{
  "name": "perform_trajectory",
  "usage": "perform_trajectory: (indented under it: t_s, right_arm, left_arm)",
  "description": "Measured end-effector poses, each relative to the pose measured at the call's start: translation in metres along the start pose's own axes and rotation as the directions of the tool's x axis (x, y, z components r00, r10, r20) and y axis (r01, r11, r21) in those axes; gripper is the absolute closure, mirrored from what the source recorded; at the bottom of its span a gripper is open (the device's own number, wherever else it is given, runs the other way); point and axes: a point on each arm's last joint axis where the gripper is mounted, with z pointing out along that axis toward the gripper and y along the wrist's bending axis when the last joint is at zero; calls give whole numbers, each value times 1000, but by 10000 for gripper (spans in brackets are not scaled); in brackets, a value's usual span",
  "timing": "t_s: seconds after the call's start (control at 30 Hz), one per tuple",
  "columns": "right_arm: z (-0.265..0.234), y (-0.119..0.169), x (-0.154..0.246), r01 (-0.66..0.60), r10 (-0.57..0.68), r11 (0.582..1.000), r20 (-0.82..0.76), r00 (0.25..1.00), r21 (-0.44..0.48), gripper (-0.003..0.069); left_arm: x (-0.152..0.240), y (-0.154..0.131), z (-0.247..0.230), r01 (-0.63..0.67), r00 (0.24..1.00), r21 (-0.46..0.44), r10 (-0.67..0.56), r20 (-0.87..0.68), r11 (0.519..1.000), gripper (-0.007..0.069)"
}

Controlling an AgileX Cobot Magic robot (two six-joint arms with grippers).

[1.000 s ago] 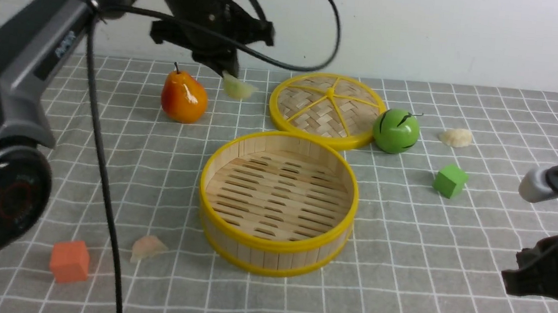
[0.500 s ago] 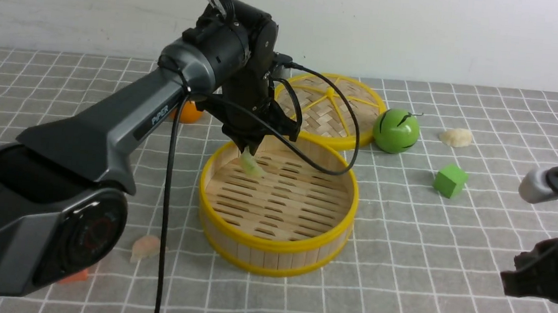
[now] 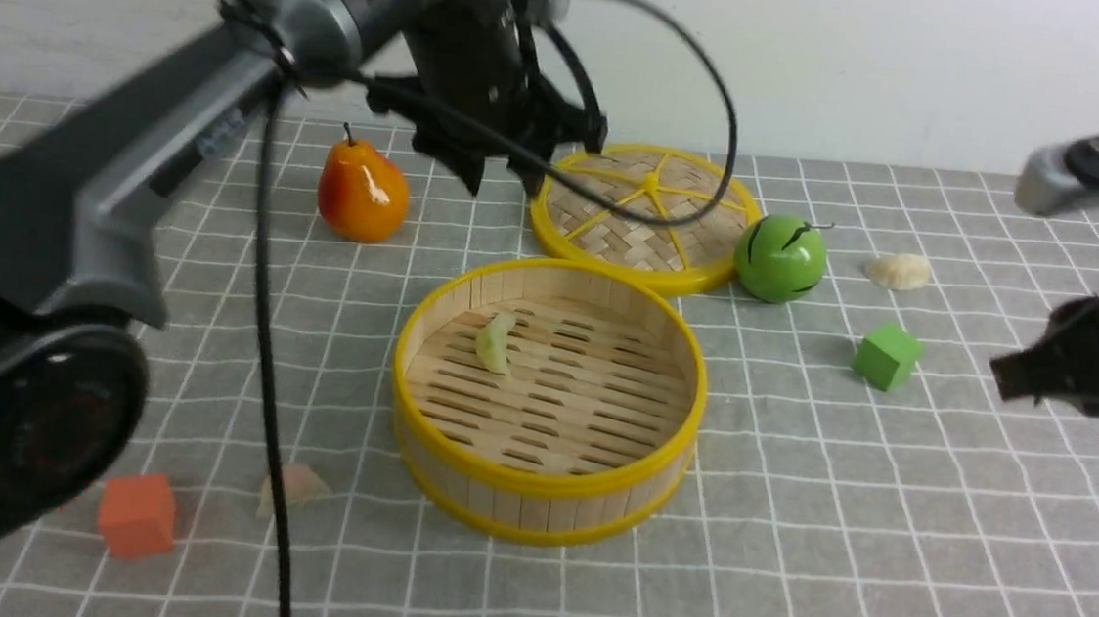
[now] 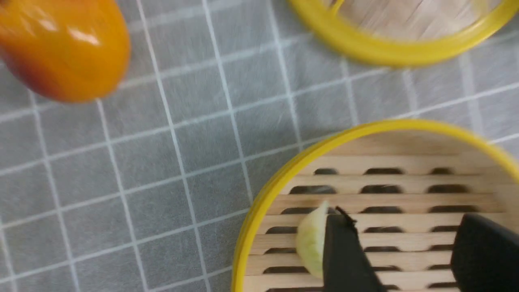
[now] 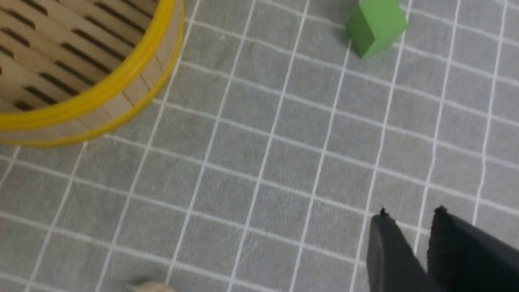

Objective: Put the dumplings into the steamer on the table with the grey tablecloth.
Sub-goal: 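Reach for and grasp a dumpling lying on the table beside the steamer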

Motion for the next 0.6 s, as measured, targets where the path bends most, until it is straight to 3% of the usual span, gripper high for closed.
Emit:
perform_trajectory:
  t_s: [0.13,0.23,0.4,0.6]
  right_arm:
    - [41,-20,-45,-49,48,998,10,999,25,459]
    - [86,-49,-73,-159,158,987,6,987,26,406]
    - [150,-87,-99,-297,297,955,22,955,-8,305]
    - [236,-115,-117,-375,377,926,56,925,-34,144]
  left_arm:
    - [-12,2,-106,9,981,57,-19,191,998,391]
    - [-6,6,-164,7,961,77,-27,273,997,434]
    - [19,15,-201,-8,964,60,-8,265,998,442]
    - [64,34,-196,-14,990,-69,24,140,997,441]
